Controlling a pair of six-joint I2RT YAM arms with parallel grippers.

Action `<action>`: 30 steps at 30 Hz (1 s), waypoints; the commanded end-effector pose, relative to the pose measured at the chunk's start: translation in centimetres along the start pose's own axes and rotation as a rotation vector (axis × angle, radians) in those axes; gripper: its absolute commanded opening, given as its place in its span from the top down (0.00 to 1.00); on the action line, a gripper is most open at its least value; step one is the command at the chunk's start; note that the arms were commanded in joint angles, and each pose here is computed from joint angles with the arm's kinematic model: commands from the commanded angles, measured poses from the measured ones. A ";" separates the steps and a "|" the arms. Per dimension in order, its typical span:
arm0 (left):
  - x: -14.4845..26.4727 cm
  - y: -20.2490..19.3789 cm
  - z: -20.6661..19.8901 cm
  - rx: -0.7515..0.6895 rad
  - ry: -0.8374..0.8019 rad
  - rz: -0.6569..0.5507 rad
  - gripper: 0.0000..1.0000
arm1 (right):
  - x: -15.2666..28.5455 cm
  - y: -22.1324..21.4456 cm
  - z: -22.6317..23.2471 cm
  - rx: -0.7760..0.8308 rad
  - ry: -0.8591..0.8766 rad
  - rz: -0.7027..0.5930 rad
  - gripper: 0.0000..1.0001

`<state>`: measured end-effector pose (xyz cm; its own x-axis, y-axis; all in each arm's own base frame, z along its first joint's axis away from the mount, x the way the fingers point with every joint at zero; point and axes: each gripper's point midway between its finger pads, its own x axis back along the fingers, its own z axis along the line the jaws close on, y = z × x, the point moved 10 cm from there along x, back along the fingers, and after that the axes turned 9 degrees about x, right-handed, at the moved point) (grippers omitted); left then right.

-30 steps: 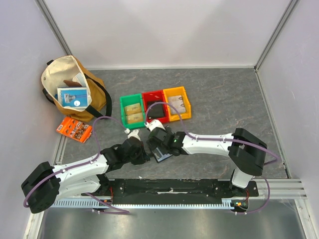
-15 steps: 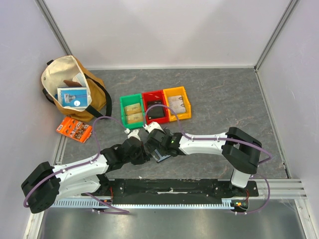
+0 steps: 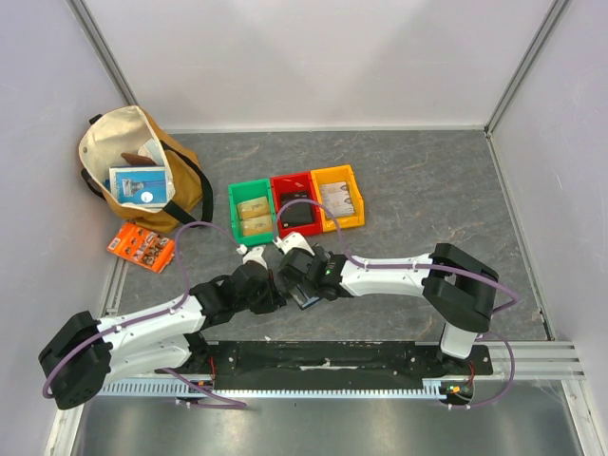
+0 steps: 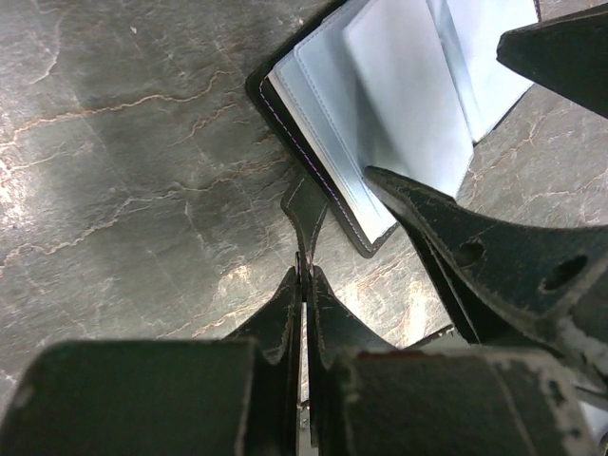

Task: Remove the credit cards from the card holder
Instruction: Remove the credit card from the card holder.

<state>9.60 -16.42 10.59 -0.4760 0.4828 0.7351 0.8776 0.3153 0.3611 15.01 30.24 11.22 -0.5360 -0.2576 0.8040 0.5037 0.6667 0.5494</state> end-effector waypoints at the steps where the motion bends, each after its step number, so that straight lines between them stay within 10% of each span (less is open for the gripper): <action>1: 0.2 0.0 0.3 -0.011 0.014 -0.008 0.98 | 1.3 0.9 -1.3 0.002 -0.089 -0.018 0.15; 30: 0.3 0.0 0.7 -0.020 0.048 -0.018 0.98 | 3.3 1.2 -5.3 -0.098 -0.088 -0.039 0.19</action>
<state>9.29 -15.93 10.28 -0.4629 0.4532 0.7618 0.8834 0.3070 0.3541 17.04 27.56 14.74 -0.5944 -0.2146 0.7750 0.5398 0.6079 0.5823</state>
